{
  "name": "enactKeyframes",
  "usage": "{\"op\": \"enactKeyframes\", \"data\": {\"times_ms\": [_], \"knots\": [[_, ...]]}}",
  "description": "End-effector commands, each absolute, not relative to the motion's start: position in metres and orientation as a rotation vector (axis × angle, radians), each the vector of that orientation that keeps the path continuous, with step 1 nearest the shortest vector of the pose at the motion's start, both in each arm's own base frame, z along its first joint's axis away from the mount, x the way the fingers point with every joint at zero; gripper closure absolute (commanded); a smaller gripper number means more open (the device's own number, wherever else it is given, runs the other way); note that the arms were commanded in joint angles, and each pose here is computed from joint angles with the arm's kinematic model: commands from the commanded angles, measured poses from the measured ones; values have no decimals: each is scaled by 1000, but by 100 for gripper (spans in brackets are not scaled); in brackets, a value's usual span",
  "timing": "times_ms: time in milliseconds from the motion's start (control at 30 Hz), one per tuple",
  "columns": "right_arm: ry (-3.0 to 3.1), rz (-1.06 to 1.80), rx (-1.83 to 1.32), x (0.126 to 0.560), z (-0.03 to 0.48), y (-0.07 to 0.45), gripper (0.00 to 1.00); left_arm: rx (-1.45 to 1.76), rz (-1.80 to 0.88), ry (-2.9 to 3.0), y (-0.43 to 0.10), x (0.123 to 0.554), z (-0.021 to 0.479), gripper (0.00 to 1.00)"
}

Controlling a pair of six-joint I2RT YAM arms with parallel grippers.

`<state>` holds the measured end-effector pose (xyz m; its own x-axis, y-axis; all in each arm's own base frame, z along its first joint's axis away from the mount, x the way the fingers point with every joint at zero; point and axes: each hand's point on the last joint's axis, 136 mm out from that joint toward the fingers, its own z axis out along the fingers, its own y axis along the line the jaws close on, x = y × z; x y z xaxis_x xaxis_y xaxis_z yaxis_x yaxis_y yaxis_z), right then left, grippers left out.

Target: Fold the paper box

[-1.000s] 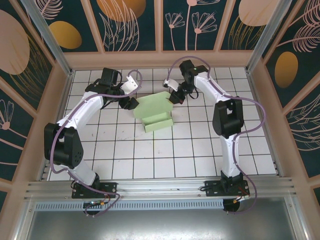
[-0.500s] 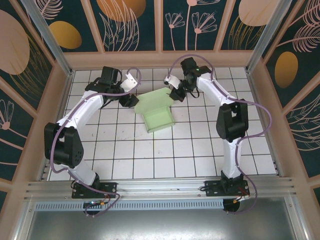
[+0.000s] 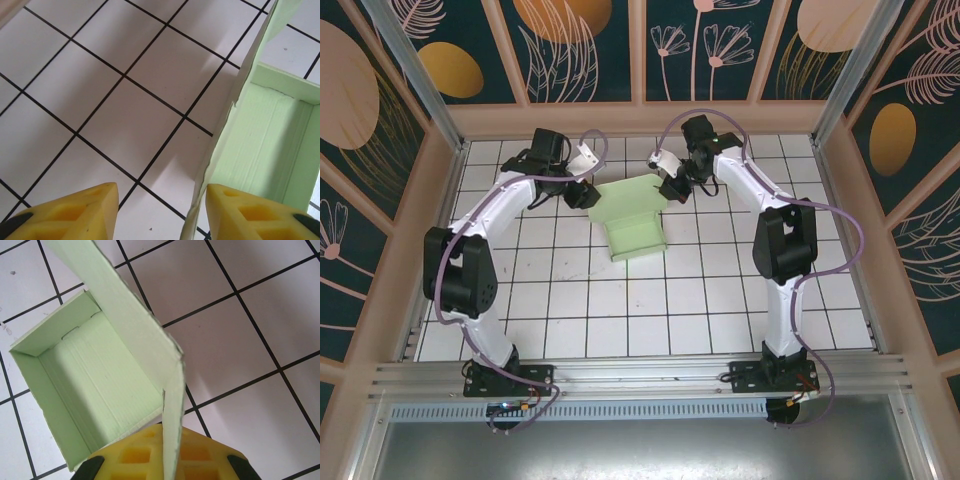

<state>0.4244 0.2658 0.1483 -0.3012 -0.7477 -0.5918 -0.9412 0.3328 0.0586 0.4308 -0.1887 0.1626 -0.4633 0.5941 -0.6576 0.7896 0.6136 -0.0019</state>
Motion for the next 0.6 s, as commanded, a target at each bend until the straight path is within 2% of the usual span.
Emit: {"op": "enactKeyframes", "data": {"times_ms": [0,367,433,567], "knots": [[2127,545,-1470,419,162,266,100,1121,-480,2246,-192,423,158,53],[2129,538,-1467,421,162,266,100,1116,-558,2289,-197,420,145,60],[2128,540,-1465,422,162,266,100,1107,-557,2296,-197,421,143,66],[2126,540,-1464,422,164,267,100,1111,-561,2307,-197,420,140,71]]}}
